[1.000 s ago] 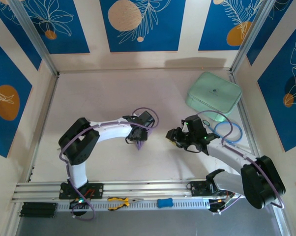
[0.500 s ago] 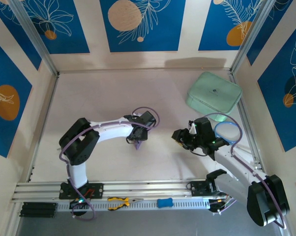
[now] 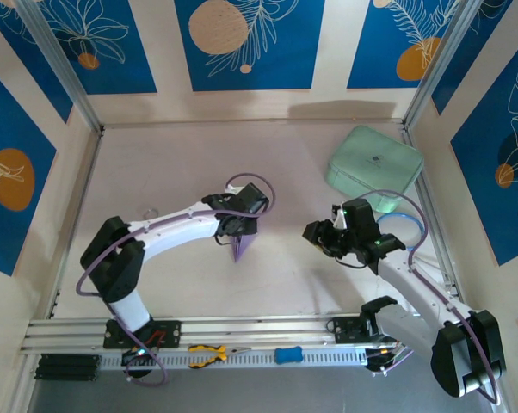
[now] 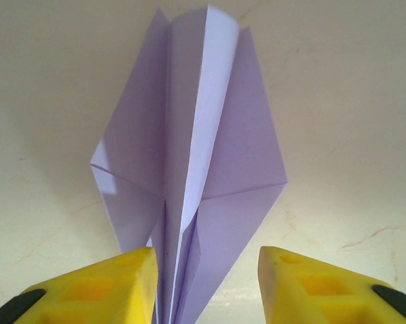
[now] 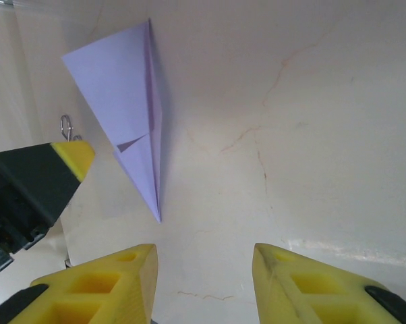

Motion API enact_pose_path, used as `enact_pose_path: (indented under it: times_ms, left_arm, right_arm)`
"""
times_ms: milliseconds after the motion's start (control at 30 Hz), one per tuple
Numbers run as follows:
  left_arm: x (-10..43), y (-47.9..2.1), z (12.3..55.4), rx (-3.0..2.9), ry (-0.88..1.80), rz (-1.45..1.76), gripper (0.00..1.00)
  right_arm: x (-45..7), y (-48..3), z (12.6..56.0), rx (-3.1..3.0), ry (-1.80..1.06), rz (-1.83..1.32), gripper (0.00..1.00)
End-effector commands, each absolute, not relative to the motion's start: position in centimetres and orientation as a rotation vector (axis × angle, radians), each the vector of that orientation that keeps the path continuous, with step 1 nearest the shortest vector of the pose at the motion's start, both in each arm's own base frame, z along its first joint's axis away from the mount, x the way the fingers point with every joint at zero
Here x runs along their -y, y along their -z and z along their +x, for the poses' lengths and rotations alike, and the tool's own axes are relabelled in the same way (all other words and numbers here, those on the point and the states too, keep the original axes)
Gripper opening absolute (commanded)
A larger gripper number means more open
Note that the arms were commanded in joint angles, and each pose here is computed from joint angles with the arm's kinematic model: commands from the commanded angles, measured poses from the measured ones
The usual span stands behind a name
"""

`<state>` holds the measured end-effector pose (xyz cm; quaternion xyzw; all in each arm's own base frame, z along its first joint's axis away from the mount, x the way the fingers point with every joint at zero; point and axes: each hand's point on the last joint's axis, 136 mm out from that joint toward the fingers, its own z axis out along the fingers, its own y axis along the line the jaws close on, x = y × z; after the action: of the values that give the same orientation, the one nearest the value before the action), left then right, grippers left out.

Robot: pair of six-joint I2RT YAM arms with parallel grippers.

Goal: Fold a paper plane with a square sheet of paper (pick it up from the middle)
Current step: Move a paper plane to the center of the table, then reset both arms

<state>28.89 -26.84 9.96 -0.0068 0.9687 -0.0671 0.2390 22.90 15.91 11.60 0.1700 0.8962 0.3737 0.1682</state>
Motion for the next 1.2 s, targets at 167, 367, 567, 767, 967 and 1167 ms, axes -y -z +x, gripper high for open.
enact_pose_path:
  times_ms: [167, 367, 567, 767, 967, 1167]
  left_arm:
    - [24.0, -15.0, 29.2, -2.481, 0.226, 0.020, 0.44]
    - [19.6, -16.3, 29.9, -2.378, 0.204, -0.007, 0.49]
    - [10.7, -16.5, 31.0, -2.242, -0.056, -0.062, 0.84]
    - [0.9, -16.3, 32.8, -2.085, -0.350, -0.183, 1.00]
    - [-1.2, -13.1, 34.2, -1.970, -0.393, -0.139, 1.00]
    - [0.7, -11.5, 37.4, -1.954, -0.309, -0.014, 1.00]
  right_arm:
    - [-15.5, -14.7, 23.8, -2.492, -0.973, 0.281, 0.45]
    - [-12.6, -17.7, 26.3, -2.384, -0.609, 0.115, 0.49]
    - [-7.9, -16.9, 30.8, -2.151, -0.044, -0.114, 0.69]
    - [-6.0, -13.6, 34.3, -2.027, -0.016, -0.111, 0.94]
    - [-6.5, -11.4, 36.6, -1.991, -0.194, -0.182, 0.92]
    - [-8.5, -11.7, 36.9, -1.896, -0.259, -0.361, 0.91]
